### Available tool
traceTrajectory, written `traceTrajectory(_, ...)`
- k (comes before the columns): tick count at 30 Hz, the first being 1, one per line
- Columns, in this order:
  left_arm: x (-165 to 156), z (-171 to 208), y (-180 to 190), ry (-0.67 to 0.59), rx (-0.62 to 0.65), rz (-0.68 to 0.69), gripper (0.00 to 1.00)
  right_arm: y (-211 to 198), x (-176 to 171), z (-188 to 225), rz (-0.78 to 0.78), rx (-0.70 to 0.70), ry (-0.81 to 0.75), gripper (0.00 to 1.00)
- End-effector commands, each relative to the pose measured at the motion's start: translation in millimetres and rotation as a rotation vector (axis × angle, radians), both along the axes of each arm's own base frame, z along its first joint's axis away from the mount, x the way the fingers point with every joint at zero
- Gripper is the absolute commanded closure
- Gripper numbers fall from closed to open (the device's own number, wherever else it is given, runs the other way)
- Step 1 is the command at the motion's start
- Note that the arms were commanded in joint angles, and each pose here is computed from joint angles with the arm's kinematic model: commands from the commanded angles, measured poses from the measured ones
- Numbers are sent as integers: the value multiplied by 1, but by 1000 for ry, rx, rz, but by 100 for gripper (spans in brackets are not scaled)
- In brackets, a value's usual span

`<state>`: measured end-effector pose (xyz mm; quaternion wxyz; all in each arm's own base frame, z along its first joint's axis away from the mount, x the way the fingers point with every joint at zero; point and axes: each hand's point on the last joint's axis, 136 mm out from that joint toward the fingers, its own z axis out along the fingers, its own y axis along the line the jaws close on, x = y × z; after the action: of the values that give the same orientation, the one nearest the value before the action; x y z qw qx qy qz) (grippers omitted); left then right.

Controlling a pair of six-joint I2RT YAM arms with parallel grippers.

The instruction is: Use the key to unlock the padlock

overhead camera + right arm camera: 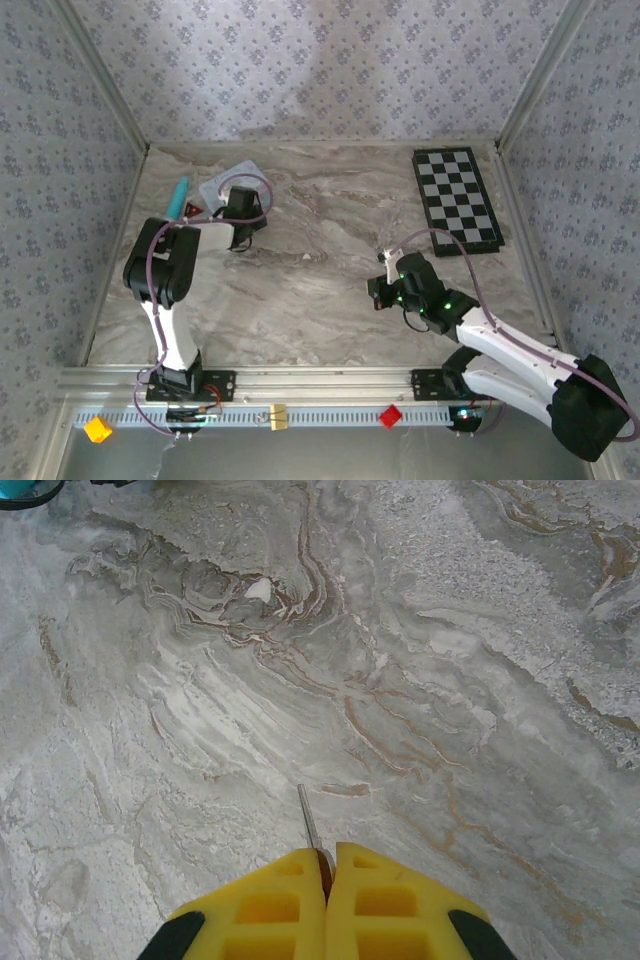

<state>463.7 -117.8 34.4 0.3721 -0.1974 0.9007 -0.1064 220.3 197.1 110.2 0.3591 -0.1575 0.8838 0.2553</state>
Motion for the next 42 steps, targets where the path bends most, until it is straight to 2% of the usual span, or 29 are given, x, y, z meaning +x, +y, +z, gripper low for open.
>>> traceTrajectory(1,13,18,2,-87,2,28,65,1,1,3,0,11,-5,100)
traceTrajectory(5,12,23,5,-114,-4,34,74,0,1,4,-3,13,-4,100)
traceTrajectory(8,13,26,1,-125,-12,20,77,1,1,4,-1,15,-5,100)
traceTrajectory(22,11,26,2,-119,-12,22,80,0,0,6,-5,19,-2,100)
traceTrajectory(27,9,28,-1,-110,-23,10,85,-2,-1,5,-11,13,2,100)
traceTrajectory(34,-9,32,-11,-70,-48,-55,90,-5,-4,2,-24,18,26,100)
traceTrajectory(42,-50,26,-27,41,-62,-157,91,-4,-9,-2,-39,47,60,100)
